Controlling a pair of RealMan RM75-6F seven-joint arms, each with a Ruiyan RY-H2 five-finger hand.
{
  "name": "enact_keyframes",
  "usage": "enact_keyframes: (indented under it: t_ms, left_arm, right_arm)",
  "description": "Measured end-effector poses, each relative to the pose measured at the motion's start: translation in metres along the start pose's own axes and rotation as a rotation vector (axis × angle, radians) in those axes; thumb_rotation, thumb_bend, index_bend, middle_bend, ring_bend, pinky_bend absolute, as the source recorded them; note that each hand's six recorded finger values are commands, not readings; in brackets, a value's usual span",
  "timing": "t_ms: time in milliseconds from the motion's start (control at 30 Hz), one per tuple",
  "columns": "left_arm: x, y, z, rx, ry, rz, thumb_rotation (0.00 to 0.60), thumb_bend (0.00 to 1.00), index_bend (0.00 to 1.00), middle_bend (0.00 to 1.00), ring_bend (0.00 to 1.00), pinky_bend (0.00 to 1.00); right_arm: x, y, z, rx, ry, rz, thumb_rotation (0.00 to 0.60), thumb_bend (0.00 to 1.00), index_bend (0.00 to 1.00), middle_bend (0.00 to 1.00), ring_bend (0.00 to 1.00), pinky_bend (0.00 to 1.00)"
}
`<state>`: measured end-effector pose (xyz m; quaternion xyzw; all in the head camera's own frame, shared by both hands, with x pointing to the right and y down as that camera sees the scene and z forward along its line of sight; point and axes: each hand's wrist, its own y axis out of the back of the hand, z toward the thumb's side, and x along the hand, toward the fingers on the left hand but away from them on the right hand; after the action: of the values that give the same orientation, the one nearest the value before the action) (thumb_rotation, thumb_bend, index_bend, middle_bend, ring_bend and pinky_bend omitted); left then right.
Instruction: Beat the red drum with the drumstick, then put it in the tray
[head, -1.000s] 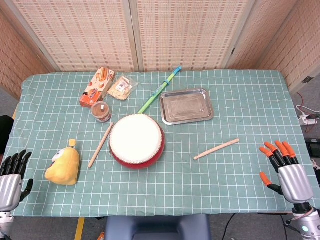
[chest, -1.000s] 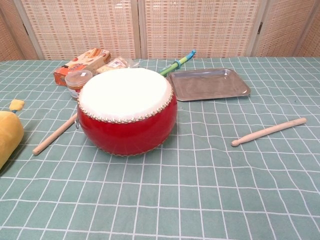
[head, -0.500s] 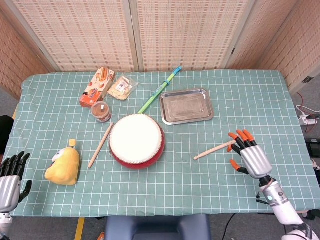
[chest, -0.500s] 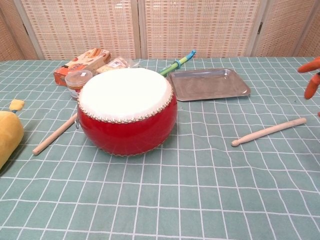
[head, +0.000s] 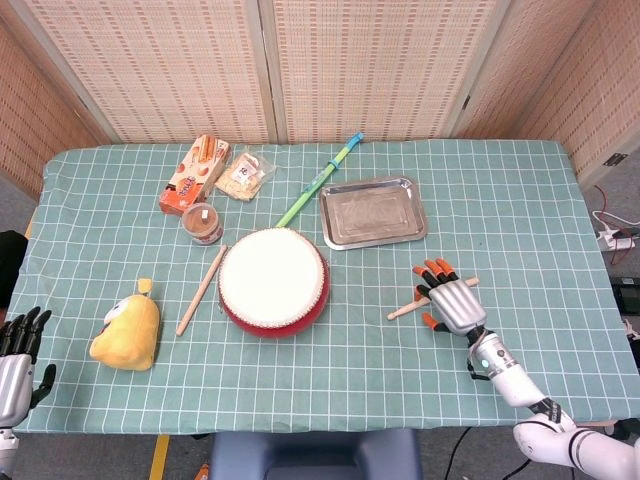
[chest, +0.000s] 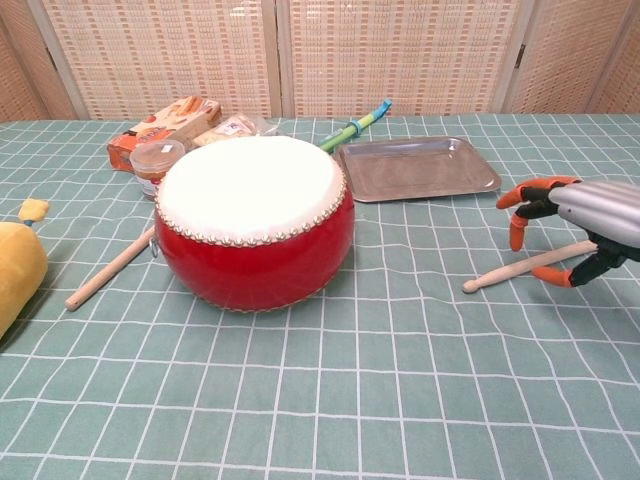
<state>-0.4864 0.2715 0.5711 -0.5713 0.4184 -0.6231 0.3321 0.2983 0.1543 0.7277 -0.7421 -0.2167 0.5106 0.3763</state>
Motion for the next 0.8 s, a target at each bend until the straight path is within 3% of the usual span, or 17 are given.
enact_keyframes:
  t_ms: [300,567,800]
  left_arm:
    - [0.000,-0.003,-0.002,-0.001,0.004,-0.006,0.600,0.40,0.03,0.00,0.00,0.00]
    - [-0.001,-0.004,-0.006,-0.002,0.012,-0.009,0.600,0.40,0.03,0.00,0.00,0.00]
    - [-0.003,-0.002,-0.010,-0.001,0.018,-0.003,0.600,0.40,0.03,0.00,0.00,0.00]
  right_arm:
    - [-0.018,-0.021,0.004,0.007,0.003,0.037,0.600,0.37,0.48,0.11,0.04,0.06]
    - [-0.024,-0.028,0.009,-0.009,0.013,0.042,0.600,0.42,0.57,0.11,0.04,0.08]
    - [-0.022,-0.009,0.016,-0.112,0.034,-0.038,0.600,0.46,0.65,0.14,0.06,0.10]
